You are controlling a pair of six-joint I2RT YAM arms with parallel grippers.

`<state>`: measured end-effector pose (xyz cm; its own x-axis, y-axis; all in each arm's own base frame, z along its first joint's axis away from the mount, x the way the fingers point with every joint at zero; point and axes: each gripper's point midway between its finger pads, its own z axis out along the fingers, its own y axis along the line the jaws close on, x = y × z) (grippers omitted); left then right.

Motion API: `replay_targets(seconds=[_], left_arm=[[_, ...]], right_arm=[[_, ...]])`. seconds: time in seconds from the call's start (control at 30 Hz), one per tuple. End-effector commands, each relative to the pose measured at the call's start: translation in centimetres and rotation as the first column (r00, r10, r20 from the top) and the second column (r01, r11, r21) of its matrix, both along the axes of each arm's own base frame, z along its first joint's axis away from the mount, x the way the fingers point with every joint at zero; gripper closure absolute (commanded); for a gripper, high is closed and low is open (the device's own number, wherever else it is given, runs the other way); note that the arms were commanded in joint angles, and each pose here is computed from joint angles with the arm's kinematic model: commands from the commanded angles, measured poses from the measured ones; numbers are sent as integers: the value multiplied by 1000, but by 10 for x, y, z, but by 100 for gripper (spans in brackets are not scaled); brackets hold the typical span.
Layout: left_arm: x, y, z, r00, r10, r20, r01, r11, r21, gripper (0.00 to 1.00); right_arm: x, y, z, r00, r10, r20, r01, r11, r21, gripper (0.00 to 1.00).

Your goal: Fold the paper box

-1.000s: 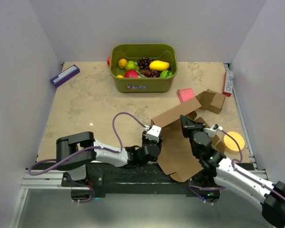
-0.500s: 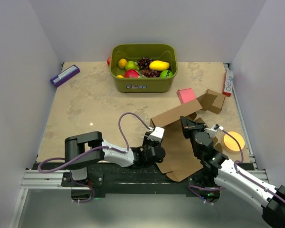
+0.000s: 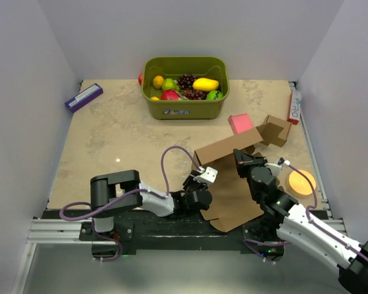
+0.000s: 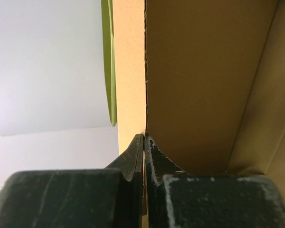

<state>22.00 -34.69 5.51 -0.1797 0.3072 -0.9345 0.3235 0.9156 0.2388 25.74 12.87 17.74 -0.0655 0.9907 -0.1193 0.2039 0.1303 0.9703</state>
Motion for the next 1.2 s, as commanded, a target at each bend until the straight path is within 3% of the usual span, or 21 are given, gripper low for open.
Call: replay_targets(seconds=[0.0,0.23,0.37,0.47,0.57,0.6,0.67,0.7,0.83,0.97,1.17], left_arm=[[2,-8,13,997,-52,63,55,998,-34,59],[3,-13,22,990,-98,102,99,995,-9,74],[4,-11,32,989,-105,101,113,990,-81,80],[6,-8,43,989,-117,87,129,980,-149,83],[11,-7,51,986,-158,50,164,969,-185,86],[15,-7,55,982,-182,38,186,961,-205,87],[17,-5,53,979,-206,6,203,958,-205,88],[19,0,53,976,-216,-1,211,956,-205,88],[23,10,50,968,-252,-17,246,956,-159,90],[20,9,50,943,-334,-11,330,935,-129,91],[22,14,40,933,-359,-29,355,930,-96,93]], right_arm=[[-3,0,-9,998,12,-67,-16,998,-61,100],[-3,2,4,998,23,-50,-26,998,-61,100],[-3,4,5,998,32,-46,-35,997,-70,100],[-3,4,7,999,43,-31,-46,995,-91,94],[-4,3,14,998,56,-4,-56,989,-135,79],[-3,3,17,998,63,9,-61,987,-149,66],[-3,5,27,995,89,37,-79,973,-217,54],[-3,5,31,994,98,45,-85,967,-241,43],[-4,12,41,985,168,45,-141,924,-357,20],[-5,15,37,979,200,28,-173,902,-395,10],[-7,20,39,973,212,87,-173,928,-329,6]])
